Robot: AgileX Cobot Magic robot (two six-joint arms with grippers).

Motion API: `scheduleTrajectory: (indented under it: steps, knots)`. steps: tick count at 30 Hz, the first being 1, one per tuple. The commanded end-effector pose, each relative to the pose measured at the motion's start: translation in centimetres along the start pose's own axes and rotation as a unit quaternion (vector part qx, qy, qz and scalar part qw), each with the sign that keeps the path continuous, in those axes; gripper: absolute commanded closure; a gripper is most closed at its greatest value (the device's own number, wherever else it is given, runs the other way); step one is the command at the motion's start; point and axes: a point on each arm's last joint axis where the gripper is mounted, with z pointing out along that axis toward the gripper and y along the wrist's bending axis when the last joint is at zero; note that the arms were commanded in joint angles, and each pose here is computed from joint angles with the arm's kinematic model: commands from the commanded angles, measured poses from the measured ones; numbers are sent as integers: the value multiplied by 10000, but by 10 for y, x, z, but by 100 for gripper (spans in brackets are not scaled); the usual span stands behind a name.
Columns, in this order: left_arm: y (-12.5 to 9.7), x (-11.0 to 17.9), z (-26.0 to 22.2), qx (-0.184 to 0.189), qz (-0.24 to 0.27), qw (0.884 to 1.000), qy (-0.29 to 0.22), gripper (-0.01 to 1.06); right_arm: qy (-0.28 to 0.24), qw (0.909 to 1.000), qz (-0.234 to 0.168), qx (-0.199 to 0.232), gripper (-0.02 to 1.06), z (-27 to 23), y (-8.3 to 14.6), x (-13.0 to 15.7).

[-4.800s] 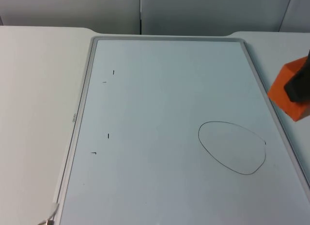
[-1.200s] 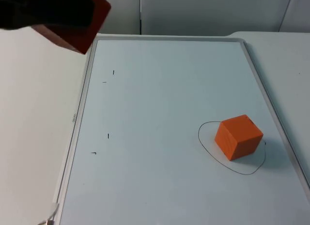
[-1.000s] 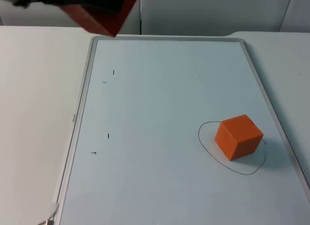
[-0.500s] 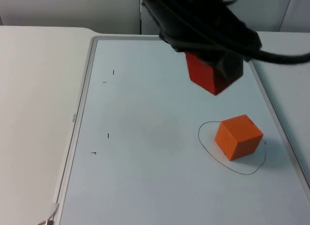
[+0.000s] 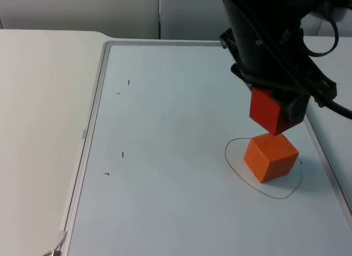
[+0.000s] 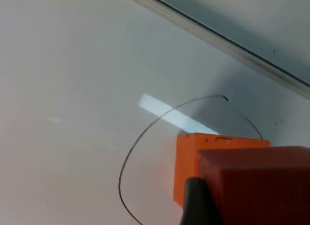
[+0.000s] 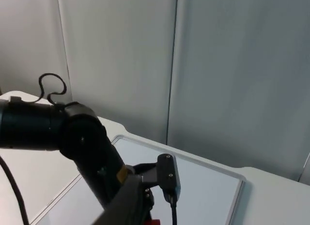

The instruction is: Pick up one cube with the left hand and another cube with the right hand. First place the cube in the right hand at the target position, then stack the cube in the left hand on top.

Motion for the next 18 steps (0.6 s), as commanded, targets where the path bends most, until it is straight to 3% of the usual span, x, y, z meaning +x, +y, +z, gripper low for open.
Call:
scheduleTrajectory:
  steps: [1,8,18]
  knots:
    - [-1,-4,2,-29,8,10000,-67,105,6,10000,-3,20,0,0,0,0]
    - [2,2,18,-122,138,9998,111,105,3,10000,-30,53,0,0,-1,0]
    - [-21,-3,33,-174,670,9974,179,105,-7,9998,-111,152,0,0,-3,0]
